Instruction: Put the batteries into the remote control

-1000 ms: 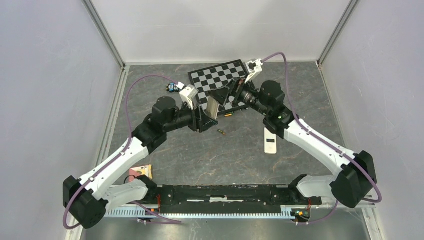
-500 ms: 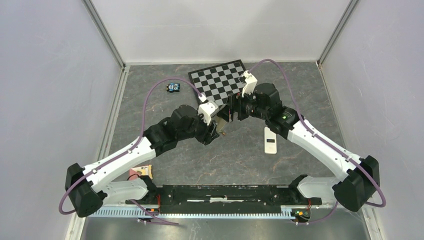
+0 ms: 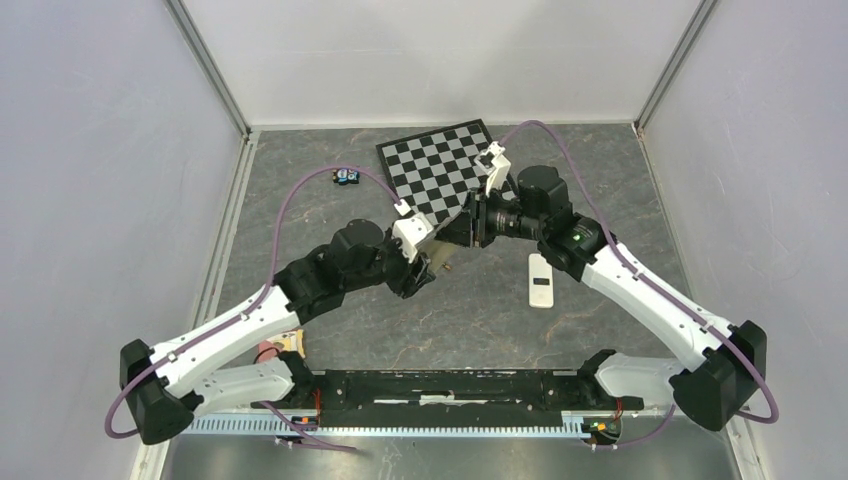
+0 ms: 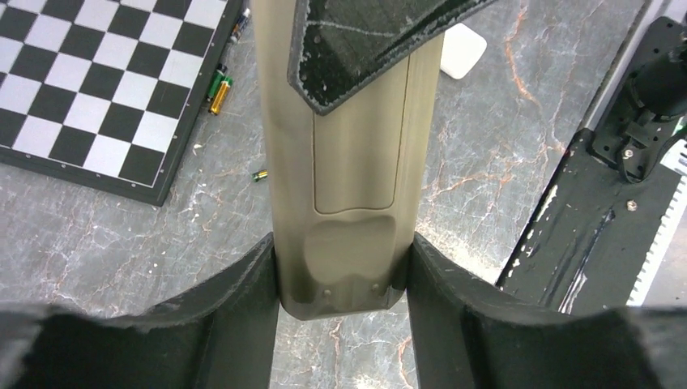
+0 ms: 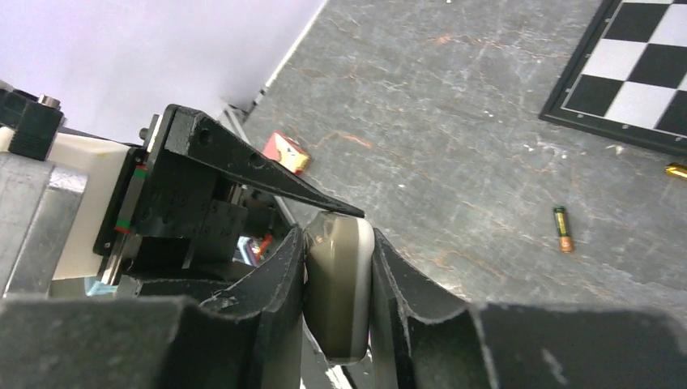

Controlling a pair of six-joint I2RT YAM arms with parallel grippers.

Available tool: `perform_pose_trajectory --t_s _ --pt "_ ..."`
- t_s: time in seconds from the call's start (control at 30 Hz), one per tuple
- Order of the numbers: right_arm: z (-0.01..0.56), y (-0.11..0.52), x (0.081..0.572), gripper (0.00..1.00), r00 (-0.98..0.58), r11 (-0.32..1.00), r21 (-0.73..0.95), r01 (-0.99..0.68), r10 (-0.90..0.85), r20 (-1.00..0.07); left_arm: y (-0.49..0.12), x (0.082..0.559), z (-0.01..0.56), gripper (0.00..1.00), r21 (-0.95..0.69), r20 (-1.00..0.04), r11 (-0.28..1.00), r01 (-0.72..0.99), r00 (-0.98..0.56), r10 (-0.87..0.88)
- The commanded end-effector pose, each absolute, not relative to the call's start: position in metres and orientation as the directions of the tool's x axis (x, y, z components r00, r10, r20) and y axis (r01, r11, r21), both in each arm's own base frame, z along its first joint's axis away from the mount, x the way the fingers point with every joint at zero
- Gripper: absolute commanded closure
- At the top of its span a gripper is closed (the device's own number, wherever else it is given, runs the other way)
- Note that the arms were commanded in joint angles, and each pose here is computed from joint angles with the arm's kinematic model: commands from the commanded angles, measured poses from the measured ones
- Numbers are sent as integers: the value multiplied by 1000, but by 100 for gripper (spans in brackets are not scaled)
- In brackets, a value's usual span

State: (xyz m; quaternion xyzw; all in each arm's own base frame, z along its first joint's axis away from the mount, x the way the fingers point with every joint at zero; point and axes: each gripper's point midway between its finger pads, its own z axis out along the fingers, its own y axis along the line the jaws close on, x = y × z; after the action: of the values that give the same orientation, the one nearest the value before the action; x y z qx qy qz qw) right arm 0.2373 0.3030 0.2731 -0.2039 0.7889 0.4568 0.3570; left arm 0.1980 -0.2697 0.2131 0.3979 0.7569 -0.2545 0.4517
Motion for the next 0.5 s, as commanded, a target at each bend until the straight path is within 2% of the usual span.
perform_pose_trajectory --t_s 0.0,0.03,0.07,0.2,0.33,0.47 --pt "312 304 225 73 -637 382 633 -674 133 -759 -269 199 293 30 -83 -970 588 805 -201 138" --pt "321 305 225 74 -626 351 643 -681 178 -759 -267 198 303 10 -126 -973 602 789 -215 78" --pt "328 304 225 74 -614 335 649 -683 217 -759 -266 196 315 1 -159 -976 602 782 -216 22" --pt "363 290 228 76 -522 307 631 -712 370 -769 -262 186 347 0 -315 -948 575 755 -272 -164" --pt "406 277 222 77 -419 244 594 -767 510 -751 -268 182 364 0 -512 -859 516 687 -409 -308" --pt "434 266 211 77 -372 176 566 -805 595 -713 -282 168 393 0 -614 -784 363 701 -486 -386"
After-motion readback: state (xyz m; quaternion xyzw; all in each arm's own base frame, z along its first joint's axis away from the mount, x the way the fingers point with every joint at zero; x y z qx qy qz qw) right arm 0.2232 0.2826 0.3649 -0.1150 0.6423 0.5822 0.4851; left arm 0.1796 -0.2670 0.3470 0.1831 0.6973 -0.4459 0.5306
